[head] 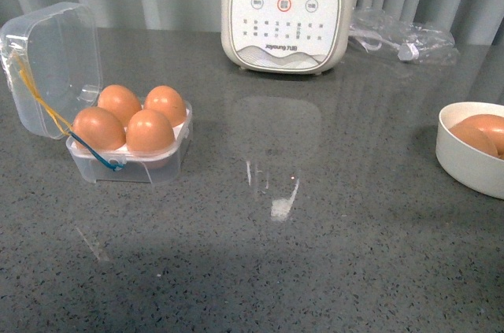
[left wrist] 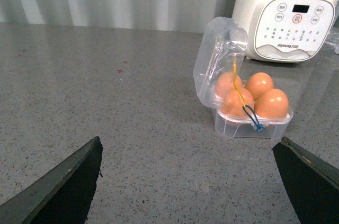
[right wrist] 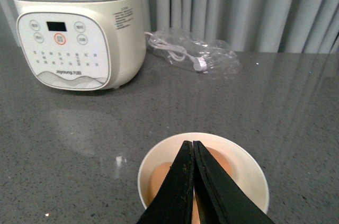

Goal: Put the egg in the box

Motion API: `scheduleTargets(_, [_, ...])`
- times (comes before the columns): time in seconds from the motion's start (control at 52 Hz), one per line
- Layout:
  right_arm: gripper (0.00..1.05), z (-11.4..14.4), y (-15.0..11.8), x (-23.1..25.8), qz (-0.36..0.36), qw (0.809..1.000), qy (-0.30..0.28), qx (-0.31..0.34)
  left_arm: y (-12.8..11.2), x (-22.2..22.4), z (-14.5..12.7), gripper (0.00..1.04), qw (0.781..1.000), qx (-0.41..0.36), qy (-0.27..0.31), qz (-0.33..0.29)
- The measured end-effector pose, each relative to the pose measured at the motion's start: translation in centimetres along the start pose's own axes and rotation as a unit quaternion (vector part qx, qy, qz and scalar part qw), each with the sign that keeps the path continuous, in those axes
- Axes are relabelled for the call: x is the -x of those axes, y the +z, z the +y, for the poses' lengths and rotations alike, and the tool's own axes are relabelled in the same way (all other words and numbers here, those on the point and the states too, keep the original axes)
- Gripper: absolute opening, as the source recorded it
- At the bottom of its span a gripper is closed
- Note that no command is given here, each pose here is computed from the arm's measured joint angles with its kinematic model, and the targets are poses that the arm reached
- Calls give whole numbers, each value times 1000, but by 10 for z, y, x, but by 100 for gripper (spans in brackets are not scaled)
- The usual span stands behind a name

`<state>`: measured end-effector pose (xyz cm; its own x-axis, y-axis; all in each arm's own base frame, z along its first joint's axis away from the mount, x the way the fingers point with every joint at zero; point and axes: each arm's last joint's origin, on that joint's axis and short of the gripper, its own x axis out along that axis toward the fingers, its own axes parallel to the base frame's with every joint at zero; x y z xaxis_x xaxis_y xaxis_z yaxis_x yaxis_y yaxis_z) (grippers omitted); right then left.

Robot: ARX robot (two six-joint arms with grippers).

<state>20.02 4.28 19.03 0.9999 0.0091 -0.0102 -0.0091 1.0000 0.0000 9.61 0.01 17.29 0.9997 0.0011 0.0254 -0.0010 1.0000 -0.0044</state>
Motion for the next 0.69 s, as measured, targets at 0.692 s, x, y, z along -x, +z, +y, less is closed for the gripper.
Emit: scheduleTargets(0.692, [3,-35,-22,51,-6,1000,7,-1,0,0,0,98,1000,0,0,0])
